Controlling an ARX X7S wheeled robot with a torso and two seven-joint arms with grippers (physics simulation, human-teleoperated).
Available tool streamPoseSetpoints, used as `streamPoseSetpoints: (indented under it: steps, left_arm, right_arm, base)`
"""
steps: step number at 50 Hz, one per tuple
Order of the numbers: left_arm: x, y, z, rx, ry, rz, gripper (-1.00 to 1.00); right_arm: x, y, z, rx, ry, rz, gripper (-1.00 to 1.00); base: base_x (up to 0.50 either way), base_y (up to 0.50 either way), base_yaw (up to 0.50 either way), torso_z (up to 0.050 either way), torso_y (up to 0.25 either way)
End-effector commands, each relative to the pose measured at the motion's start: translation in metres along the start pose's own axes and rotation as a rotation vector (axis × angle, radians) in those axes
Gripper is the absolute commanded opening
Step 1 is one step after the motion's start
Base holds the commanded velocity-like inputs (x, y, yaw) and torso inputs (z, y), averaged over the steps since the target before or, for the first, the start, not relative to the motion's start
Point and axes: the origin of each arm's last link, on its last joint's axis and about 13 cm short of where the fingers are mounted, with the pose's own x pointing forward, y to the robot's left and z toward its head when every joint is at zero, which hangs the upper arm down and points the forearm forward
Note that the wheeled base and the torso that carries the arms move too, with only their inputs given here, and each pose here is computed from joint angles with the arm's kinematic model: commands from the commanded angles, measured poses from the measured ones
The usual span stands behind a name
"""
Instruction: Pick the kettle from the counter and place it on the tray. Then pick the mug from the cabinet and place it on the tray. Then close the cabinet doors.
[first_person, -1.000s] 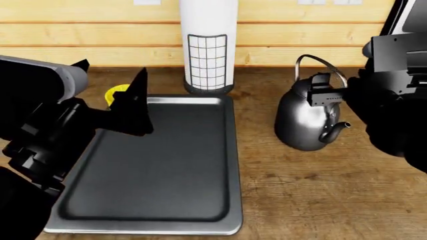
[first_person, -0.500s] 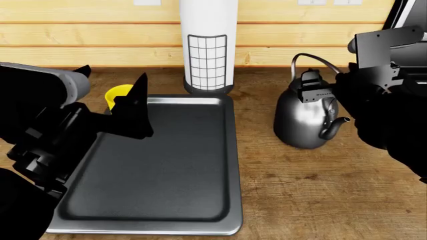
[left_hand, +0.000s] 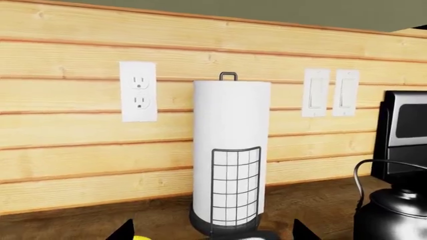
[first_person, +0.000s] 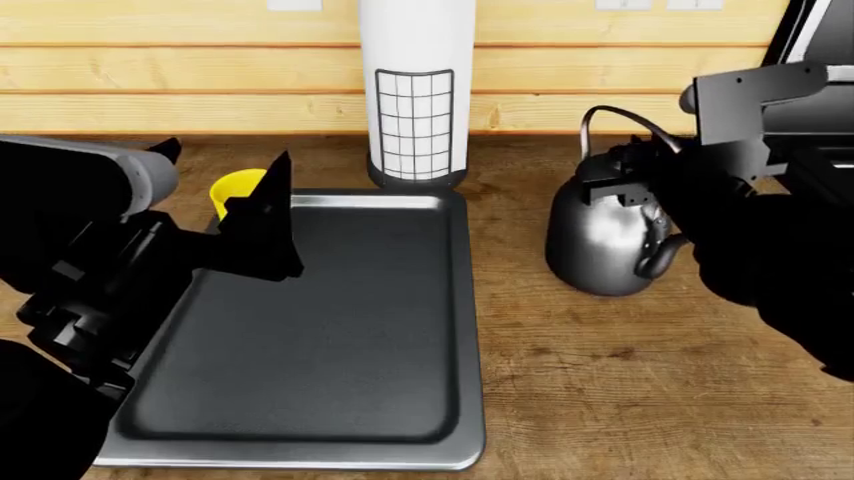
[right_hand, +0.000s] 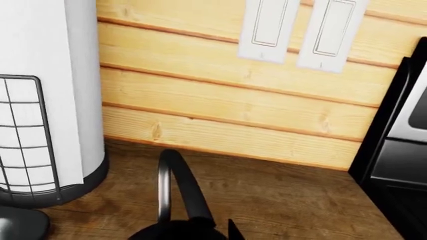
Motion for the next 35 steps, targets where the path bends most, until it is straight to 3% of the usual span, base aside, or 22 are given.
streamPoseSetpoints:
  steps: [1, 11, 22, 35]
  left_arm:
    - [0.0, 0.001, -0.002, -0.004, 0.003, 0.004, 1.0]
    - [-0.001, 0.0, 0.0, -0.004, 0.0, 0.004, 1.0]
    - [-0.002, 0.0, 0.004, -0.003, -0.009, 0.008, 1.0]
    - [-0.008, 0.002, 0.015, -0.001, -0.038, 0.016, 1.0]
  right_arm:
    - [-0.008, 0.001, -0.004, 0.019, 0.024, 0.071, -1.0]
    - [-0.031, -0.006, 0.035, 0.055, -0.102, 0.059, -1.0]
    - [-0.052, 0.002, 0.064, 0.037, -0.189, 0.096, -1.0]
    - [-0.073, 0.03, 0.089, -0.054, -0.261, 0.22, -1.0]
  base:
    - [0.0, 0.0, 0.0, 0.0, 0.0]
    - [0.0, 0.0, 0.0, 0.0, 0.0]
    - [0.0, 0.0, 0.0, 0.0, 0.0]
    - [0.0, 0.0, 0.0, 0.0, 0.0]
